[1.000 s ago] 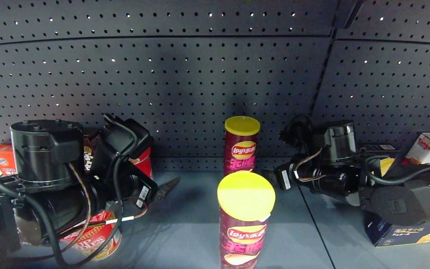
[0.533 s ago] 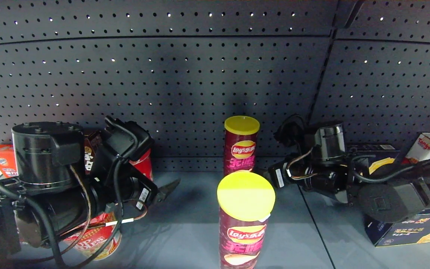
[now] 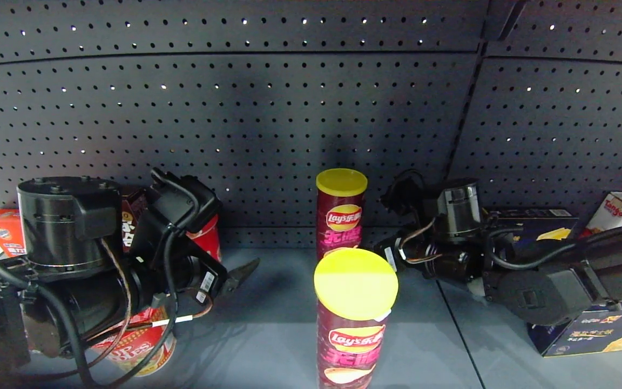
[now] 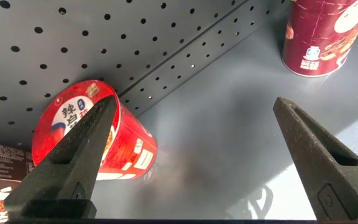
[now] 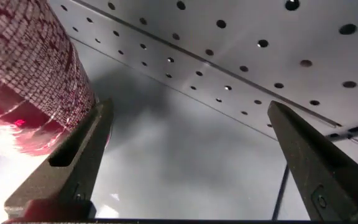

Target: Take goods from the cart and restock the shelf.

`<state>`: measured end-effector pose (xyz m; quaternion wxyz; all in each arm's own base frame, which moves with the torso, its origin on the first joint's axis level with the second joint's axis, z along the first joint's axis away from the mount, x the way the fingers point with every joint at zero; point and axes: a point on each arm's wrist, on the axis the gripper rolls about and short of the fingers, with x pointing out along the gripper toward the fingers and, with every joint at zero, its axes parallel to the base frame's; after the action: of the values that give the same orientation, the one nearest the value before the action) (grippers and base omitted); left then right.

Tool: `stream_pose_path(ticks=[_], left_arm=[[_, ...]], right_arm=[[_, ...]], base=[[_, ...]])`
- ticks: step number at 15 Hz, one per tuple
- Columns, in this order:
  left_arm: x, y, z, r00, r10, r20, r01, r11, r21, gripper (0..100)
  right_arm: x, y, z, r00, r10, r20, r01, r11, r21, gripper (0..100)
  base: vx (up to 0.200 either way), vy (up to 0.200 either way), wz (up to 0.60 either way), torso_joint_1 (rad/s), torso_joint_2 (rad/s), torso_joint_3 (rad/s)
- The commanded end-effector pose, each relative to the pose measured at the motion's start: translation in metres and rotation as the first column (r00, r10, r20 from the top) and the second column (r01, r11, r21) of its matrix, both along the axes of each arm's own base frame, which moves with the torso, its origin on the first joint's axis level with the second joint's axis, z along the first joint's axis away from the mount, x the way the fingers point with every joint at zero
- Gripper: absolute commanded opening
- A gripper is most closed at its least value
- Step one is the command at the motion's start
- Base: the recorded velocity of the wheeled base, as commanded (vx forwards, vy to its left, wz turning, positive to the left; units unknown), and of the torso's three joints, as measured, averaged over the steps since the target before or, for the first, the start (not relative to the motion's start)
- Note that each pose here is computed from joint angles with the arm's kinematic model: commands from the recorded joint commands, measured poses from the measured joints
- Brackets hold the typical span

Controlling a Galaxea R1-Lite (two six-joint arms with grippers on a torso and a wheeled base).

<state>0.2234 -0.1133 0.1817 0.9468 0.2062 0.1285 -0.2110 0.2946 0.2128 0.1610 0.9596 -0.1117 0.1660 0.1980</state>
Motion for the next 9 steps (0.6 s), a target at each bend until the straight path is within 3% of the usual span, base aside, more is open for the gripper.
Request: stream_pose_path(ticks=[1,9], left_arm=[[0.0002,-0.0002,-0.0003,1.0,0.0,-0.001,0.0,1.0,0.0,100],[-0.002,0.0009,-0.0027,1.0,0.0,-0.008,0.0,1.0,0.003,100]], right_arm=[[-0.0002,0.0015,-0.002,1.0,0.002,-0.003,-0.002,1.0,-0.004,100],[-0.0013,0.0013,-0.003,1.0,0.005,-0.007,-0.005,1.0,-0.006,100]], base=[[0.0,0.0,0.0,0.0,0.0,0.0],[0.0,0.0,0.0,0.0,0.0,0.0]])
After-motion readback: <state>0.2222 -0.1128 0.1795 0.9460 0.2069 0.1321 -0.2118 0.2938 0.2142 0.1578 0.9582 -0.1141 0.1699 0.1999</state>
